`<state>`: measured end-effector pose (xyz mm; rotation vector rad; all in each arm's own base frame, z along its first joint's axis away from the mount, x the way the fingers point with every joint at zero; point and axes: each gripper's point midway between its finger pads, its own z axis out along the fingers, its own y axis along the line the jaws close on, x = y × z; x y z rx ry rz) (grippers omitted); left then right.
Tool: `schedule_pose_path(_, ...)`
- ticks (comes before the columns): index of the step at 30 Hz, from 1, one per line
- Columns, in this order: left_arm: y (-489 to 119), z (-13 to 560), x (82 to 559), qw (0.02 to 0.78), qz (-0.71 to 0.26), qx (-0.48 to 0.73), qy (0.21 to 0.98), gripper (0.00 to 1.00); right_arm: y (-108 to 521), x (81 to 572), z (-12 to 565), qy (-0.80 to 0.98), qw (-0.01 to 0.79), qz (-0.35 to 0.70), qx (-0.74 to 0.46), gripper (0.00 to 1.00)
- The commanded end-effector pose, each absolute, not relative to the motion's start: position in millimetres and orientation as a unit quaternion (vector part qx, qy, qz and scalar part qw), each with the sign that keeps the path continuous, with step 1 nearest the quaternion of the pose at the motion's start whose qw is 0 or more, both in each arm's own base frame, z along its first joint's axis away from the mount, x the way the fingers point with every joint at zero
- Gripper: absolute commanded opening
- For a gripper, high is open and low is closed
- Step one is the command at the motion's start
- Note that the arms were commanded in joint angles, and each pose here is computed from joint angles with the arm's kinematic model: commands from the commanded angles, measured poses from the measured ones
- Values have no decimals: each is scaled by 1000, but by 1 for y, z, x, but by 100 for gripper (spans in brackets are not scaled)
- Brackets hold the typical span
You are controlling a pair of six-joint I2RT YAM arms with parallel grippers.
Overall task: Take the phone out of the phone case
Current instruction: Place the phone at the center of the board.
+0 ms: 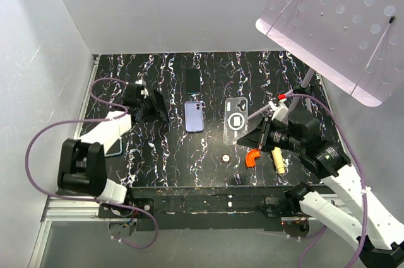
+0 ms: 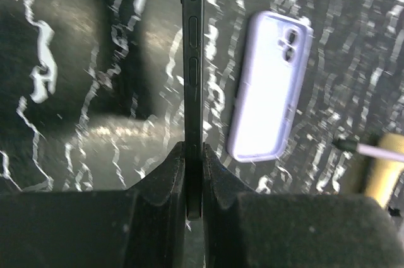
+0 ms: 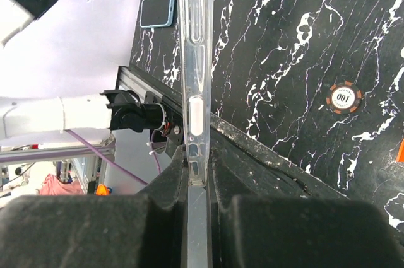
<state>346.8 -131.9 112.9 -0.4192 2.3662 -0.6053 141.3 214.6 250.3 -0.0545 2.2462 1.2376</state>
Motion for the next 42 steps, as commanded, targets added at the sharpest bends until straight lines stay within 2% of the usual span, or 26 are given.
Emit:
schedule_pose_path(1,-121,135,402,393,-225,-110,885,0,215,136,260,827,294,479,-27,1)
schedule_pose_path(4,-126,125,421,389,-261,-65,881,0,213,135,262,825,298,479,-27,1)
schedule_pose_path(8,-134,104,445,343,-327,-53,879,0,212,134,264,823,300,481,-28,1)
schedule_pose_path(22,-159,77,516,288,-407,-62,864,0,205,131,281,814,321,484,-21,1)
schedule_pose_path(35,-171,43,516,219,-441,-109,863,0,207,131,276,815,314,487,-16,1)
schedule_pose_path(42,-175,36,520,208,-443,-109,865,1,208,129,277,812,312,493,-16,1)
